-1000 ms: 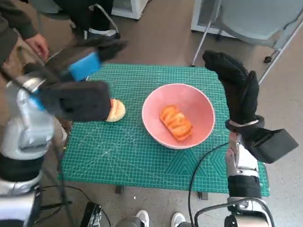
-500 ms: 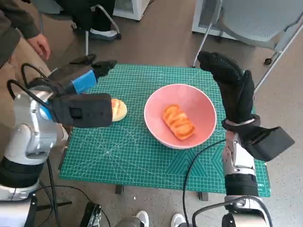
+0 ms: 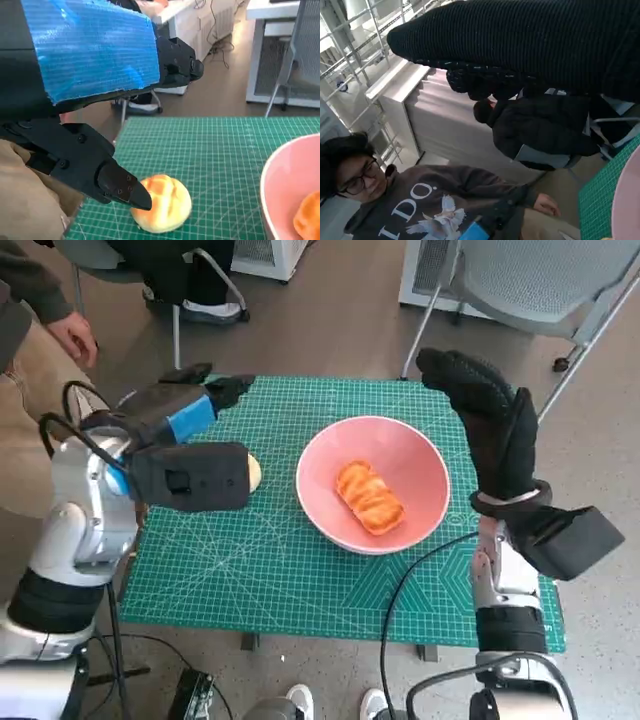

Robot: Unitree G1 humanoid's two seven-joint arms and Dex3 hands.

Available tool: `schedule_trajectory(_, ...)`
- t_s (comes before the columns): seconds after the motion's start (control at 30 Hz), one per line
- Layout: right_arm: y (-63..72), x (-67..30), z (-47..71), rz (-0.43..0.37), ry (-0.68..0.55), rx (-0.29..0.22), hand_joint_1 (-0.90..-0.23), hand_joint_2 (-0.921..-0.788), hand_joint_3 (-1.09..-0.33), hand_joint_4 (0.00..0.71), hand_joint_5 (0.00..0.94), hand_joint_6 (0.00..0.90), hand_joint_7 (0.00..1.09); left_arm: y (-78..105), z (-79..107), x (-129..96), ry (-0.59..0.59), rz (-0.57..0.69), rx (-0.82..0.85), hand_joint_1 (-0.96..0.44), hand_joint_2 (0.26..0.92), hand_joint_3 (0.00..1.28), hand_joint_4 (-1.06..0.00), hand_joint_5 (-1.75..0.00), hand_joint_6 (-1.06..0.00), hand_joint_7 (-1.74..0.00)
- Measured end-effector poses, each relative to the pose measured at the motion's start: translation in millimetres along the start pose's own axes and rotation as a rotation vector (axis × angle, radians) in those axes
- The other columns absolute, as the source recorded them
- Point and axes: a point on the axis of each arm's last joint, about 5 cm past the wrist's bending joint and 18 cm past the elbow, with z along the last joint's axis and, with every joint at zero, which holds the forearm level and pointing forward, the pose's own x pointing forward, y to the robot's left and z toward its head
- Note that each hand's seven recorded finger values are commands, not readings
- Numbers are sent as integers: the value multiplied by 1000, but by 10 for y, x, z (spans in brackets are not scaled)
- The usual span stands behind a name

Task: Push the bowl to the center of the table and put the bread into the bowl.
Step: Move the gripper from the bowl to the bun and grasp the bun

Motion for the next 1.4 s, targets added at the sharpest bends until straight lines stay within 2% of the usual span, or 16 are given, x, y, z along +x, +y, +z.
schedule_trajectory(0.33, -54, -10, 23, 1, -1, -20, -706, -921, -823, 166, 0, -1, 488, -254, -39, 293, 79, -122, -13, -117, 684, 0, 1, 1, -151, -1)
schedule_trajectory(0.93, -85, -27, 50, 0, -3, -33, -713, -921, -824, 166, 0, -1, 486, -387, 17, 645, 215, -264, 43, -151, 681, 0, 1, 1, -149, 0)
schedule_trajectory(1.4, -98, -21, 66, -3, -4, -40, -711, -921, -825, 168, 1, -1, 484, -440, 64, 770, 266, -307, 60, -146, 678, 0, 1, 1, -142, 0)
